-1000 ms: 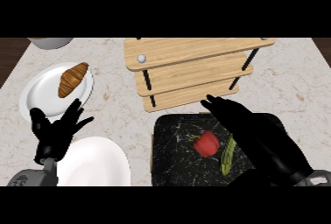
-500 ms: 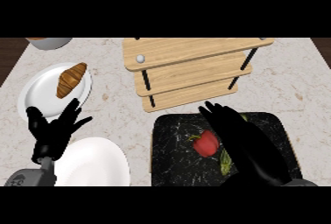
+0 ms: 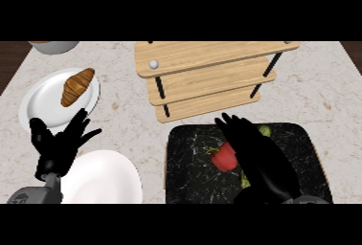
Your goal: Pick the bell pepper from the tray and place it in the tiered shelf
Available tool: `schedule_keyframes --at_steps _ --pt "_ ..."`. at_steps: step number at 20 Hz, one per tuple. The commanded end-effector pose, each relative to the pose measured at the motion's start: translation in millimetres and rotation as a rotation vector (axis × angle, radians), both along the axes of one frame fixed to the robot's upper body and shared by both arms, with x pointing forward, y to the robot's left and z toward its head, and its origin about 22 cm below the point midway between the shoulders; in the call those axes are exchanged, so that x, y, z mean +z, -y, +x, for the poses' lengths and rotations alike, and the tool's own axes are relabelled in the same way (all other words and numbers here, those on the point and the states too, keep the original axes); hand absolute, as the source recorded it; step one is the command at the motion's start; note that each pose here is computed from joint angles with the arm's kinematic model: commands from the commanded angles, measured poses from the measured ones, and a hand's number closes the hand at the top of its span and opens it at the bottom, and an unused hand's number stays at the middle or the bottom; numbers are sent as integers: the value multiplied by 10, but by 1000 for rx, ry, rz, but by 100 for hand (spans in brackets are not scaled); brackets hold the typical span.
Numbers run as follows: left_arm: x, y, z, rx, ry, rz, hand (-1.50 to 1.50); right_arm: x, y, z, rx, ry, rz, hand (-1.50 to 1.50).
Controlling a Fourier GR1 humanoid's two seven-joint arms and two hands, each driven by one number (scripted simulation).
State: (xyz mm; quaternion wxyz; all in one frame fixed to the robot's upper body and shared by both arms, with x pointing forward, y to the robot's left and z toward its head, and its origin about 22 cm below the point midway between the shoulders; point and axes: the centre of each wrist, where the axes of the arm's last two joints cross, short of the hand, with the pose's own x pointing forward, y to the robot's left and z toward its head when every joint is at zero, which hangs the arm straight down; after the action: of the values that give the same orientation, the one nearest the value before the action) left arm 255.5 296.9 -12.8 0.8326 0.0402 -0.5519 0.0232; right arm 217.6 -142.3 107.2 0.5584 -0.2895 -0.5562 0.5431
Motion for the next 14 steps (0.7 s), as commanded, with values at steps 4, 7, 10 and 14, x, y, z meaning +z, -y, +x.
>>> schedule_keyframes --at_steps 4,7,10,14 --pt "-74 41 -80 -12 -55 14 0 -269 -282 167 -38 30 -52 -150" --pt "-229 -98 -235 -5 -57 0 0 -165 24 135 -44 53 -63 -150" --pt "-153 123 11 21 -60 5 0 -372 -207 144 -47 74 -85 -150" --pt "-96 -27 -70 -14 -54 4 0 -412 -105 249 -36 83 -41 -150"
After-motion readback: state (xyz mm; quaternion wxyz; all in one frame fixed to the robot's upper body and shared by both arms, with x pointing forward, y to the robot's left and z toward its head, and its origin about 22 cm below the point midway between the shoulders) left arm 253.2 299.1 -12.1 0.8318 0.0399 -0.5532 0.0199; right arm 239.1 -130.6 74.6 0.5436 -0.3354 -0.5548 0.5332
